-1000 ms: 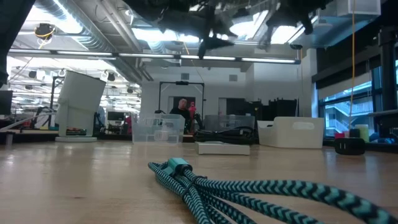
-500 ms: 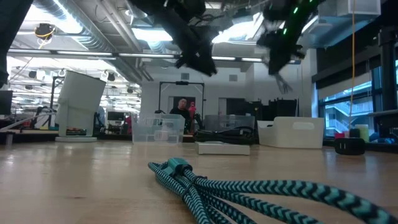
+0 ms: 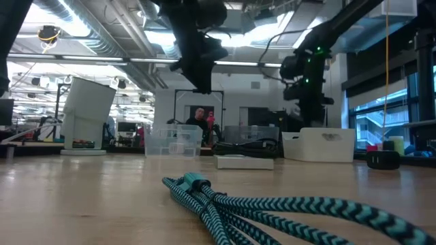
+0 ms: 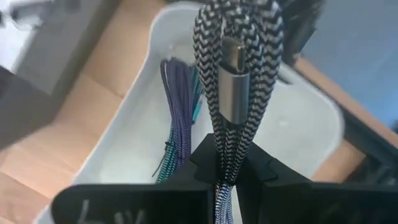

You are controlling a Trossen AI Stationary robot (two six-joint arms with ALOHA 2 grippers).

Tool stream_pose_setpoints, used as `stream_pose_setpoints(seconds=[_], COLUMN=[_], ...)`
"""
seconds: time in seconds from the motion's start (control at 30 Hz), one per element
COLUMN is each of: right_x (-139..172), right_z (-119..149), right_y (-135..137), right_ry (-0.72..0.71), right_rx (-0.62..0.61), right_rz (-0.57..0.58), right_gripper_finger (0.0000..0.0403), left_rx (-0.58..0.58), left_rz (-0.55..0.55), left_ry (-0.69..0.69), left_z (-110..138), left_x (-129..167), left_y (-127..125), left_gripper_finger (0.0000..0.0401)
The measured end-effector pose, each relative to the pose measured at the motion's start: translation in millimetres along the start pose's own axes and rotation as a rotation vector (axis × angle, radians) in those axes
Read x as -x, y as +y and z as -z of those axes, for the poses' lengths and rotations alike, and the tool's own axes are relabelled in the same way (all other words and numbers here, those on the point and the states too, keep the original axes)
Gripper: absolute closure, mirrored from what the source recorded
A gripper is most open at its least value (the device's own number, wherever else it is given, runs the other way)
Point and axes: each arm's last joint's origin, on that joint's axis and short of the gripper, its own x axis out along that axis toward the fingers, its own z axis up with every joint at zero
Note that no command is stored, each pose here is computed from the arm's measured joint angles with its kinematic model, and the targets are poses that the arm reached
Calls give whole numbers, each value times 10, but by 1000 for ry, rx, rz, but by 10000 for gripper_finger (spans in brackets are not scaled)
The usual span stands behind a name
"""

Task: Pick and place items into bin
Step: Put the white charger cable into the white bin, then put the top black charger cable into the white bin

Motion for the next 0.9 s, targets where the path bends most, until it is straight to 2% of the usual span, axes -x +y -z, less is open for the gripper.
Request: stream_pose_setpoints(seconds=[0.17, 0.47, 0.7, 0.9], right_x=[-168, -269, -378, -379], right_z=[22, 60, 131, 119], right_y=[9, 12, 17, 16], right_ry=[93, 103, 121, 108], right_rx=[48, 108, 104, 80], right_rz=[-14, -16, -15, -13], right_gripper_finger=[376, 374, 321, 296], left_rx=[-3, 10, 6, -3], left_rz=[-79, -178, -269, -264], left_ry=[14, 38, 46, 41], left_z=[80, 177, 273, 301], left_x=[99, 239, 307, 336], left_y=[-71, -76, -151, -217], left_gripper_finger=[344, 369, 370, 375])
